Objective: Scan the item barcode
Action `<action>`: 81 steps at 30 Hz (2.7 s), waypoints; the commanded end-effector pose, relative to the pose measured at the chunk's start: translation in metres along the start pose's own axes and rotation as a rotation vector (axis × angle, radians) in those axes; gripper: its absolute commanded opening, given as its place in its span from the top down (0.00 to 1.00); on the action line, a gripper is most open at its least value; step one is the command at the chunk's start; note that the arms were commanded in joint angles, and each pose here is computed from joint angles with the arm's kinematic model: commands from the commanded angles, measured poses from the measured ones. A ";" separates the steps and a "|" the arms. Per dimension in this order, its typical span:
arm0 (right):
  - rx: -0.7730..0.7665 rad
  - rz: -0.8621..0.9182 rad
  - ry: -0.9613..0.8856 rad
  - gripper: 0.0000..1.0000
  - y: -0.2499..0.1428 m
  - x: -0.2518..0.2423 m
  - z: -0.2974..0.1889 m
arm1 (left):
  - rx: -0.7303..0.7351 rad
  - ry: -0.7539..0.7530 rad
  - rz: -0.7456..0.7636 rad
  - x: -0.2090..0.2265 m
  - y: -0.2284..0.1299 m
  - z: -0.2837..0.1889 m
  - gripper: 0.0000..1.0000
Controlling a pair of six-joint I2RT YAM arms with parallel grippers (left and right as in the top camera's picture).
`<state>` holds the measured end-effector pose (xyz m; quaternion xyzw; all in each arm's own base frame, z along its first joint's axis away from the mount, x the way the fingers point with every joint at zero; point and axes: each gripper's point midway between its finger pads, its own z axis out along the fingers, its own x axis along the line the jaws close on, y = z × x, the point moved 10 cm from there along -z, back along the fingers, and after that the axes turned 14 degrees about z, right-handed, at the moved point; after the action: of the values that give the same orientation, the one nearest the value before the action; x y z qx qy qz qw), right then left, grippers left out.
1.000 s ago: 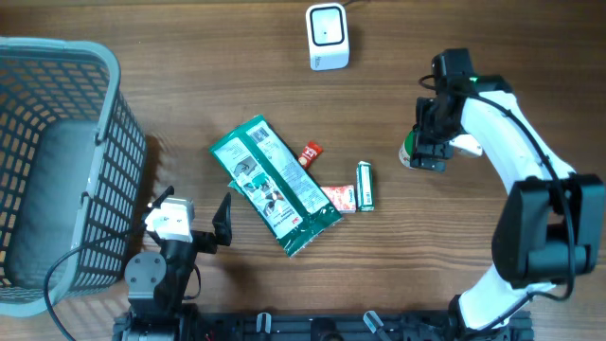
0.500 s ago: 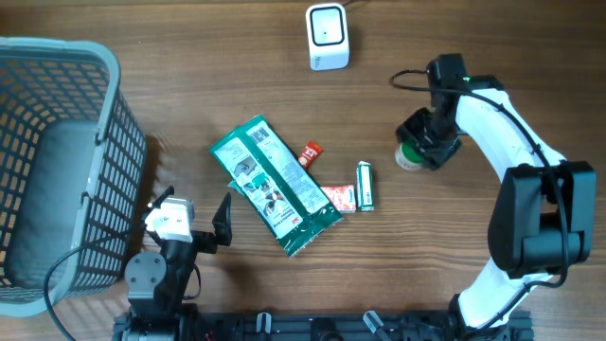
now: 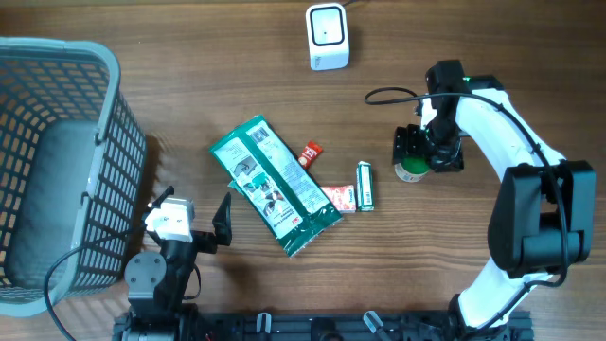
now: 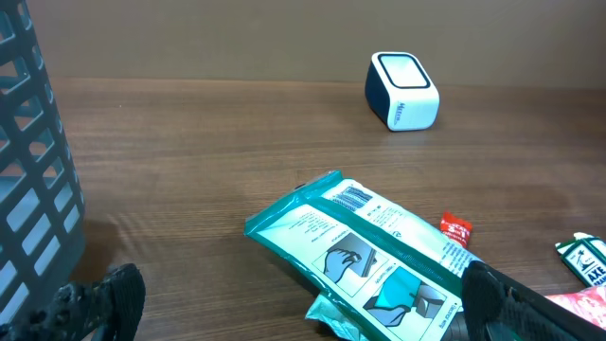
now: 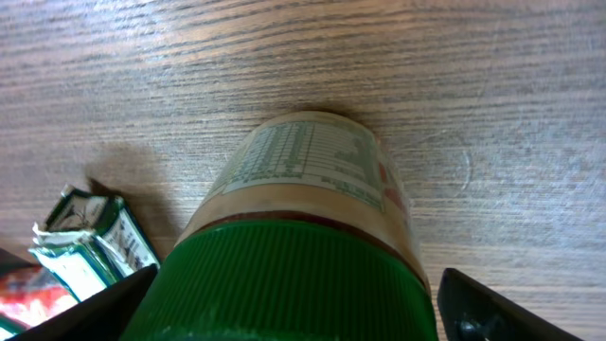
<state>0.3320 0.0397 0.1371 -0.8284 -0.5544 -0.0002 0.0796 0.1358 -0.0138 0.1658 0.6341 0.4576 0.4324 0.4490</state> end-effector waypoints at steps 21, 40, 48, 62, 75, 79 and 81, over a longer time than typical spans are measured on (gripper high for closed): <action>-0.090 0.211 -0.140 0.00 -0.004 0.002 0.027 | -0.002 -0.011 -0.009 -0.001 -0.001 0.000 0.00; -0.021 0.208 -0.026 0.27 -0.011 0.006 0.042 | -0.002 -0.011 -0.009 -0.001 -0.001 0.000 0.00; 0.088 0.219 -0.008 0.34 -0.018 0.013 0.019 | -0.001 -0.011 -0.009 -0.001 -0.001 0.000 0.00; 0.428 0.040 0.266 0.37 -0.050 0.029 -0.006 | -0.001 -0.011 -0.009 -0.001 -0.001 0.000 0.00; 0.661 -0.114 0.326 0.41 -0.109 0.074 -0.010 | -0.001 -0.011 -0.009 -0.001 -0.001 0.000 0.00; 0.648 -0.161 0.287 0.41 -0.125 0.092 -0.003 | -0.001 -0.011 -0.009 -0.001 -0.001 0.000 0.00; 0.616 -0.154 0.287 0.41 -0.126 0.101 0.001 | -0.001 -0.011 -0.009 -0.001 -0.001 0.000 0.00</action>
<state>0.2497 0.1678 0.1617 -0.7023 -0.5851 0.0540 0.4018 0.1358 -0.0138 0.1658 0.6342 0.4575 0.4325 0.4489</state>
